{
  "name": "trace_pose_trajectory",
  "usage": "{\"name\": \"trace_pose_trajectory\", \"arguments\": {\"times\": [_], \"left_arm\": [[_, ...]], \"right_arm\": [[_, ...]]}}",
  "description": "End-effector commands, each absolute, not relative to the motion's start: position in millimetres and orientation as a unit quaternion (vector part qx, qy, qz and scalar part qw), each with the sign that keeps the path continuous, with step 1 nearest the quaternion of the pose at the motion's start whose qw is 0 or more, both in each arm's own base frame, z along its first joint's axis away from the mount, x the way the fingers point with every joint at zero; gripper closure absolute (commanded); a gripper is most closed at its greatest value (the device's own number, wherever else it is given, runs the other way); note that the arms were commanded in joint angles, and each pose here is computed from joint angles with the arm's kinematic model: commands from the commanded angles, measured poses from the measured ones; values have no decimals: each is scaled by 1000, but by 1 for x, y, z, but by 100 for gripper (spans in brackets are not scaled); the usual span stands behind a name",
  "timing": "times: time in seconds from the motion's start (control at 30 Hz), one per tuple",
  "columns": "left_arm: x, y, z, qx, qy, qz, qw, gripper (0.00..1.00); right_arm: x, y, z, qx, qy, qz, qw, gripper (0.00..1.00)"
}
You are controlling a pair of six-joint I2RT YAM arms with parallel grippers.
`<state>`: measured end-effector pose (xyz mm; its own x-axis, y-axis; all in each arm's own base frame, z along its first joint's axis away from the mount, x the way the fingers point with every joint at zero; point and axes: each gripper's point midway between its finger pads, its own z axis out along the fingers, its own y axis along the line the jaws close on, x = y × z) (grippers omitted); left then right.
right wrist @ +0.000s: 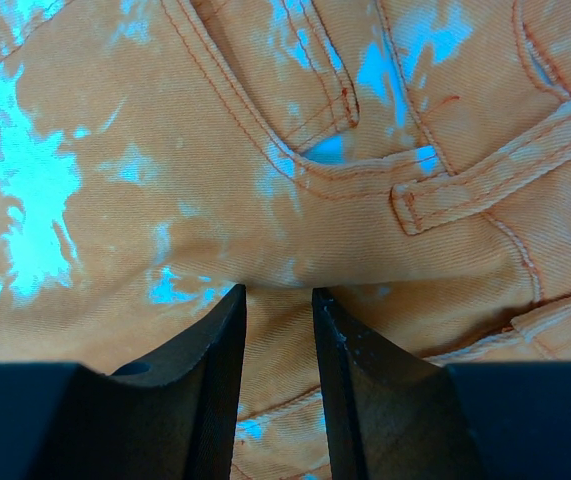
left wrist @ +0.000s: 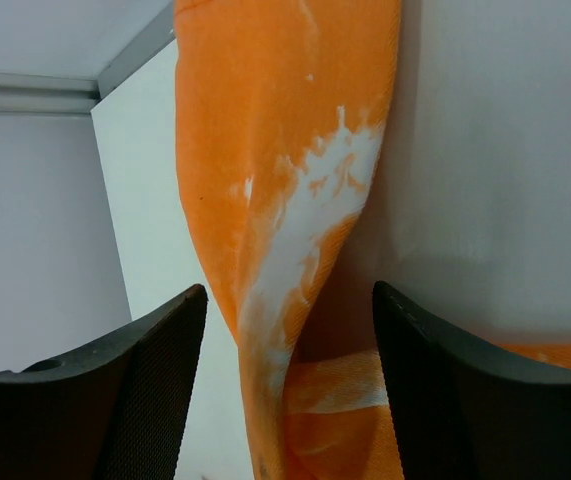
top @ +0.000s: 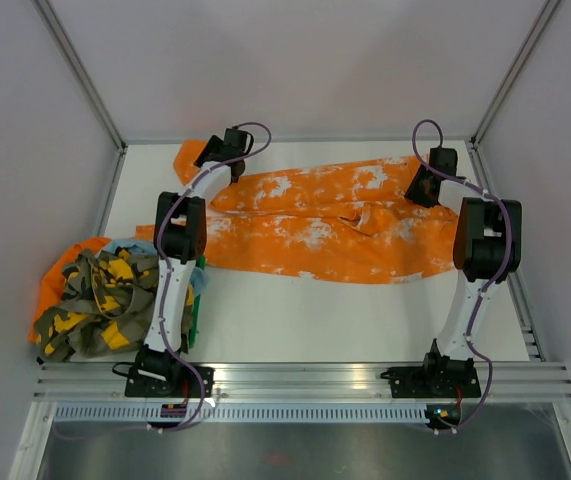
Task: Fold and stack the trousers
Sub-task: Flatten the trousers out
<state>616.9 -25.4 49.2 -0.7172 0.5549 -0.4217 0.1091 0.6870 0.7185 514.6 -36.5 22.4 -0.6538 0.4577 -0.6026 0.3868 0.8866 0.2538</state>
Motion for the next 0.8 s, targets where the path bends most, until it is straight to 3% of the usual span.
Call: {"name": "trace_pose_trajectory", "arguments": {"times": [0.0, 0.13, 0.23, 0.3, 0.4, 0.43, 0.47, 0.5, 0.6, 0.77], "left_arm": [[632, -9, 66, 170, 832, 402, 342, 27], [653, 1, 93, 134, 783, 462, 393, 27], [667, -1, 88, 134, 776, 454, 417, 30], [665, -3, 65, 138, 813, 397, 402, 34], [662, 2, 52, 170, 816, 401, 381, 44], [662, 5, 53, 167, 815, 404, 381, 53], [661, 8, 54, 164, 816, 404, 380, 69], [659, 16, 60, 142, 816, 411, 382, 97], [661, 19, 77, 110, 813, 404, 404, 98], [668, 18, 167, -8, 780, 356, 514, 98]], "right_arm": [[498, -52, -1, 241, 921, 18, 304, 60], [497, -50, -6, 242, 922, 22, 300, 59], [497, -51, -9, 236, 927, 18, 293, 60], [498, -52, -8, 239, 925, 17, 296, 60], [501, -49, -5, 239, 923, 25, 301, 60], [501, -48, -5, 240, 922, 26, 301, 60], [503, -48, -4, 240, 922, 28, 303, 60], [504, -47, -3, 241, 921, 30, 304, 60], [507, -43, -2, 242, 919, 38, 309, 60], [507, -33, -8, 242, 920, 46, 306, 60]]}}
